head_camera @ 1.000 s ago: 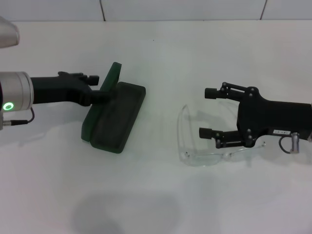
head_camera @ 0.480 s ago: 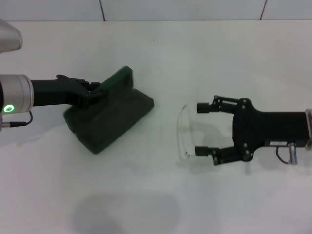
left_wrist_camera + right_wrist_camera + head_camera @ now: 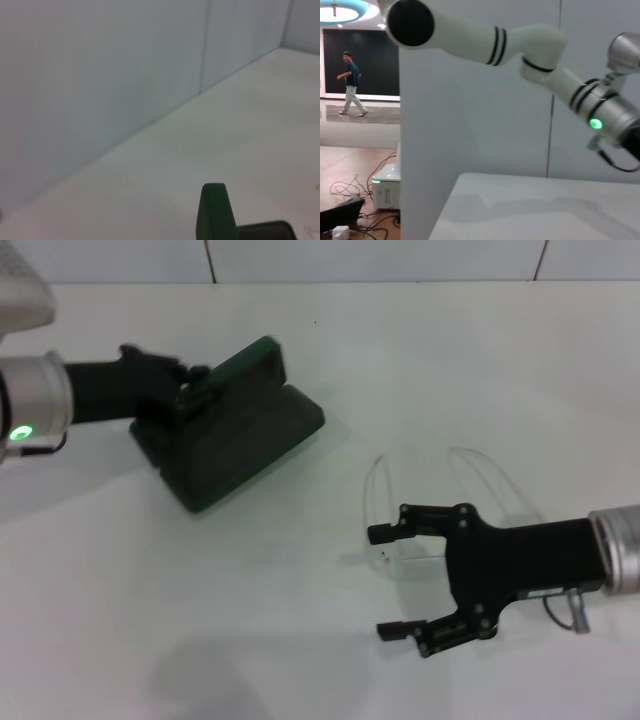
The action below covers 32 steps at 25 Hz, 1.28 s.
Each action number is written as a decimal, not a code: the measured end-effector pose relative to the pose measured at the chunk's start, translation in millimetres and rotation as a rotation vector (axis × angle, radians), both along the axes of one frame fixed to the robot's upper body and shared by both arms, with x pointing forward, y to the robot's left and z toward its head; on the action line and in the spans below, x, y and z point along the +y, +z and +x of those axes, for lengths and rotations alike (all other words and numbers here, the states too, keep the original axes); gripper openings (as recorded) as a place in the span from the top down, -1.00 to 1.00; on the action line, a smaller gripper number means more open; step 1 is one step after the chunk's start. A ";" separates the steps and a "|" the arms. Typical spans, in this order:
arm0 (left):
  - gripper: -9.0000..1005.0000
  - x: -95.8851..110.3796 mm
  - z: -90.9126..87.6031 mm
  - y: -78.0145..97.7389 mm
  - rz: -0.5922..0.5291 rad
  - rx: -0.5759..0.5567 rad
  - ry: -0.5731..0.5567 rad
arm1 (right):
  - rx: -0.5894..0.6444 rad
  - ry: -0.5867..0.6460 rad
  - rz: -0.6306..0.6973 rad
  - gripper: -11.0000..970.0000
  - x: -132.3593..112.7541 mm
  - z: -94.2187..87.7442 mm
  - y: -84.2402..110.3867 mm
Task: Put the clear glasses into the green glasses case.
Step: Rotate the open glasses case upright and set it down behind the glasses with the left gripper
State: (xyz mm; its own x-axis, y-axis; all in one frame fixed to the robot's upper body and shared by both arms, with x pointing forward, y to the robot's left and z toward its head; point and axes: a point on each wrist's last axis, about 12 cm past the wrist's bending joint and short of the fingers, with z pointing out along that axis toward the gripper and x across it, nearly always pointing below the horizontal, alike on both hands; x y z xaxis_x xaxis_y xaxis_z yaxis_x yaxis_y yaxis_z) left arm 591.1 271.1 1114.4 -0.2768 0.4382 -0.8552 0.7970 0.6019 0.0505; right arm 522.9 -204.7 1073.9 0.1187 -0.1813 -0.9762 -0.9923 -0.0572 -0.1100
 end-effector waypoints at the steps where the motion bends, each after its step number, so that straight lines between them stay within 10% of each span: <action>1: 0.57 -4.3 3.5 1.9 0.012 -0.024 -0.023 | -0.002 0.005 0.004 -0.83 3.9 -1.5 -1.4; 14: 0.57 -73.7 21.2 3.6 0.129 -0.072 -0.319 | 0.000 0.031 -0.008 -0.83 20.6 -8.8 -9.8; 32: 0.51 -117.9 20.0 5.9 0.191 -0.108 -0.444 | 0.002 0.015 -0.052 -0.82 20.3 -10.7 -18.3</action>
State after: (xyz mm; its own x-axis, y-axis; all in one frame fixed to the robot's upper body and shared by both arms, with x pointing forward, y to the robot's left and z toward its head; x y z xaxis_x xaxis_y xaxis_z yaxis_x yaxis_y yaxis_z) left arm 611.0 153.2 1120.3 0.0579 0.6450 -0.7620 0.9584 0.1779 0.2234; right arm 512.2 -184.4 1055.7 0.1198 -0.2298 -0.9658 -0.9915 -0.0779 -0.1044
